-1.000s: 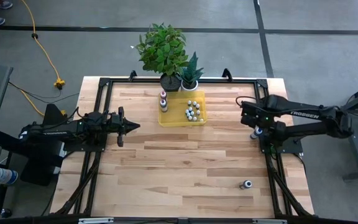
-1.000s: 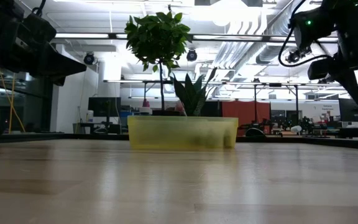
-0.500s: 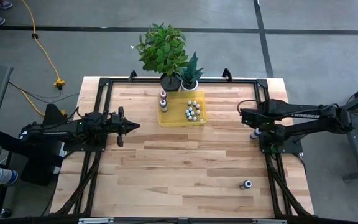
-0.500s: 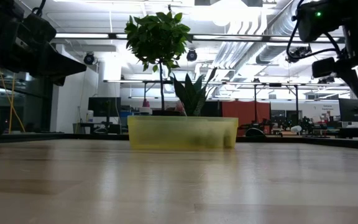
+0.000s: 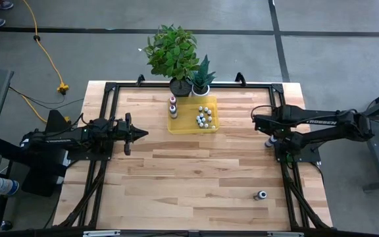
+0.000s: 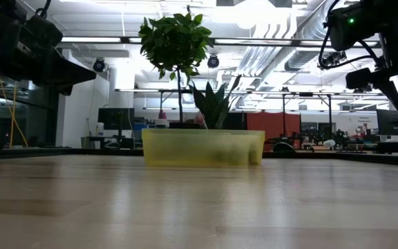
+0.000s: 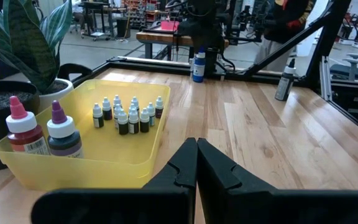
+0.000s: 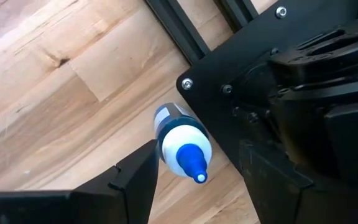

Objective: Pick & Place food coloring
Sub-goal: Put the large blue food coloring bottle into the yellow bin

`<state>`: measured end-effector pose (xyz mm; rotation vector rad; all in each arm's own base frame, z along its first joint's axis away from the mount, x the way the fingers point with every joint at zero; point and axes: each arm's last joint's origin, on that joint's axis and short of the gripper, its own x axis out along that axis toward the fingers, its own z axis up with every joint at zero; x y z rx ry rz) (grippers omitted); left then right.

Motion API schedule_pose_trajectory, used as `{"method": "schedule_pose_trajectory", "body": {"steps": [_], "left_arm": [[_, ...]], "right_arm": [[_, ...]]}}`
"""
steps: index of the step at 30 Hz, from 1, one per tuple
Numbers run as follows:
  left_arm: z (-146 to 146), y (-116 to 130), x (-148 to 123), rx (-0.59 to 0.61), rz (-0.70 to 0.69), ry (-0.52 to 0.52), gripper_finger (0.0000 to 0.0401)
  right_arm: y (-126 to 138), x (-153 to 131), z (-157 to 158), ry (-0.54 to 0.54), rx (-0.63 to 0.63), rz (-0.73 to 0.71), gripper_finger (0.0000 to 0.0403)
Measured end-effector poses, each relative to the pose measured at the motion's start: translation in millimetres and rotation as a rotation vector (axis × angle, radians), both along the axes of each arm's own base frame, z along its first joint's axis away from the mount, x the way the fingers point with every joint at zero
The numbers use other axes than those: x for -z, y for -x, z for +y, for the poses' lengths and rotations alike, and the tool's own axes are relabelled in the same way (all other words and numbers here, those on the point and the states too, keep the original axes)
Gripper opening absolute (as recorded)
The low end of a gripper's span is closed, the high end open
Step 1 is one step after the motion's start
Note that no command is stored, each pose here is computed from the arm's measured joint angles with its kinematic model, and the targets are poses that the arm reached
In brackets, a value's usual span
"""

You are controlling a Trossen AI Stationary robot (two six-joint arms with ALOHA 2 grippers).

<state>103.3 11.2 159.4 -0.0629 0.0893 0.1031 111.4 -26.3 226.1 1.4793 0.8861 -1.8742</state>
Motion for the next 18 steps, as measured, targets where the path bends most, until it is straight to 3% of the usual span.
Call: {"method": "schedule_pose_trajectory", "body": {"steps": [18], "left_arm": [[-0.1, 0.0, 0.0, 0.001, 0.000, 0.000, 0.0000]], "right_arm": [[-8.9, 8.7, -6.2, -0.008, 0.043, 0.078, 0.0209]]}}
